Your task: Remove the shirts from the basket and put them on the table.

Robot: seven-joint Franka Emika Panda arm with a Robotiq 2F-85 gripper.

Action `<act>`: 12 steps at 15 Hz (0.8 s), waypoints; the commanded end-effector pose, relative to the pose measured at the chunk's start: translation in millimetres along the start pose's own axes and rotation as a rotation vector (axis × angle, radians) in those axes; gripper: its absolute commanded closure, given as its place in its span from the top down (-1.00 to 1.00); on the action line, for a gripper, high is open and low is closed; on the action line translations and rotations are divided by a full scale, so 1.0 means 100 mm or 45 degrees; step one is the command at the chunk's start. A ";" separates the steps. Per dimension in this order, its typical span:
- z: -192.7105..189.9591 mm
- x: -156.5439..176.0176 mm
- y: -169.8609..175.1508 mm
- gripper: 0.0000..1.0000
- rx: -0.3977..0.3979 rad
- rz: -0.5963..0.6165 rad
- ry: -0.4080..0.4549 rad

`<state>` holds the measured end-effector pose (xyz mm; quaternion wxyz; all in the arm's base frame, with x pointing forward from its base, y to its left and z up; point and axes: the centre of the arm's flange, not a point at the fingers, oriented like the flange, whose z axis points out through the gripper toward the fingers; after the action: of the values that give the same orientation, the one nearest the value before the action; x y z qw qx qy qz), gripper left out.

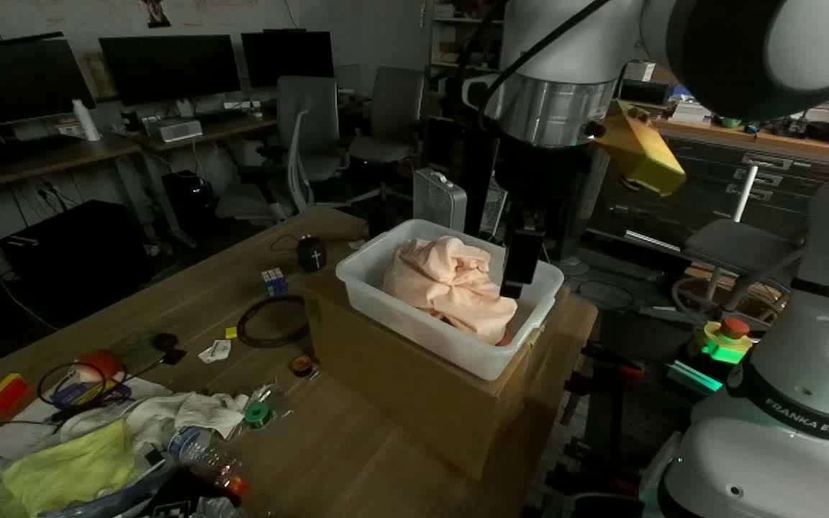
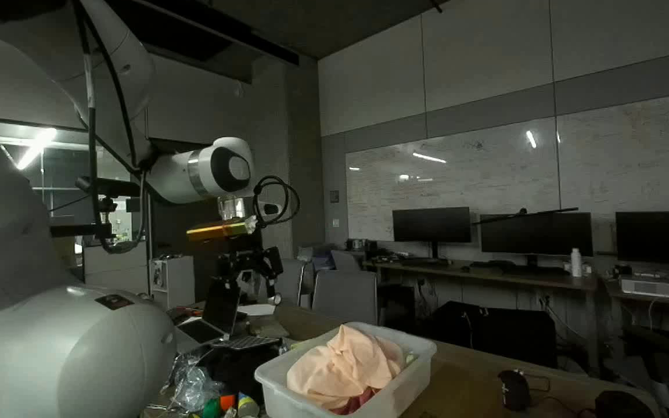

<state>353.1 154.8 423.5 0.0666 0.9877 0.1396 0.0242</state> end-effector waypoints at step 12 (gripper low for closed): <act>0.11 0.42 0.33 1.00 -0.137 0.115 0.095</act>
<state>373.6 137.2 421.9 0.0996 0.9868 0.1183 0.0488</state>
